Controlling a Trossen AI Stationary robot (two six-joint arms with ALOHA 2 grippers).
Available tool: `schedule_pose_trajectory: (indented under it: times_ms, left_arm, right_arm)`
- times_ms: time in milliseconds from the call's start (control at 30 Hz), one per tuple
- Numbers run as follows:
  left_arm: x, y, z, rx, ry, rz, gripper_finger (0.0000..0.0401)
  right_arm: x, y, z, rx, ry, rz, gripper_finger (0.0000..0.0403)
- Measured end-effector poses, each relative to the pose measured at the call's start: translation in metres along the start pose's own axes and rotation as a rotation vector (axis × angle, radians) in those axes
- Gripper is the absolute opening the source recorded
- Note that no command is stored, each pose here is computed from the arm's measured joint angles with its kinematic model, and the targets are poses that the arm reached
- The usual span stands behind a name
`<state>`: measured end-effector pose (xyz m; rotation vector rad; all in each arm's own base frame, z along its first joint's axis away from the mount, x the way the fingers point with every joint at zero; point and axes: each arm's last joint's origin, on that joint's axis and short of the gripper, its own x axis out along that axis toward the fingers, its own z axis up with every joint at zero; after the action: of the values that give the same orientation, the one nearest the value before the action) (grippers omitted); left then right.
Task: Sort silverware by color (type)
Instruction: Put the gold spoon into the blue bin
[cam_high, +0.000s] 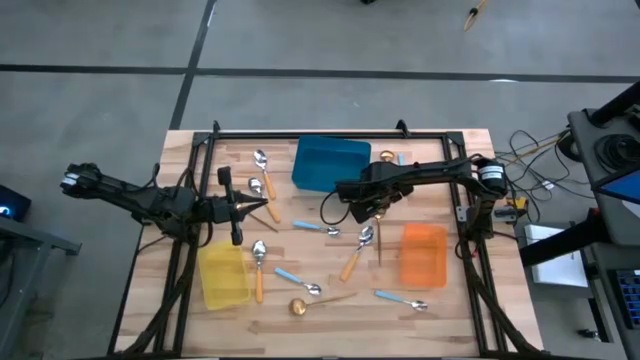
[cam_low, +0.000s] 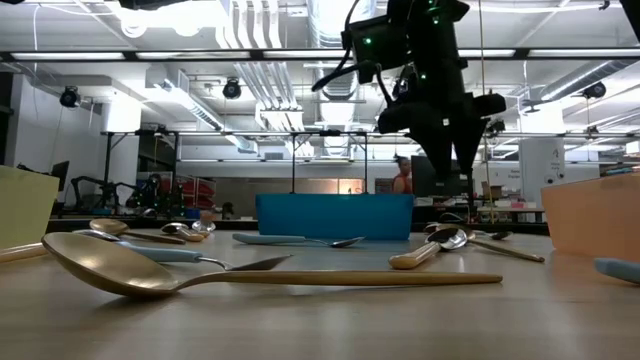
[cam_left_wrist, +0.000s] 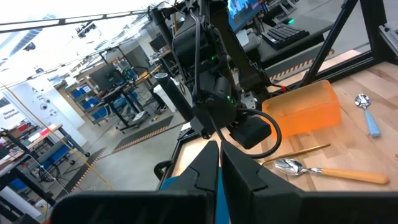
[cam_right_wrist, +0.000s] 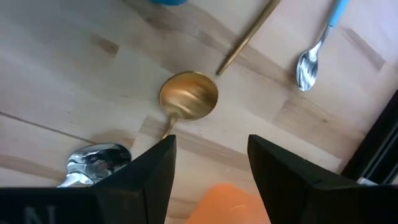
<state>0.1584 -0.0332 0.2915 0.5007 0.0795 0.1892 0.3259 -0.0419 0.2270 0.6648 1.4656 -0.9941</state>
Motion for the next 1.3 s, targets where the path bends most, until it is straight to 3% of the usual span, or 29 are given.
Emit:
schedule_pose_trajectory:
  times_ms: [367, 1300]
  left_arm:
    - [0.000, 0.000, 0.000, 0.000, -0.001, 0.000, 0.0000]
    - [0.000, 0.000, 0.000, 0.000, -0.001, 0.000, 0.0000]
  right_arm:
    - [0.003, 0.007, 0.002, 0.051, 0.025, 0.104, 0.0192]
    - [0.043, 0.003, -0.009, 0.140, 0.034, 0.097, 0.0192]
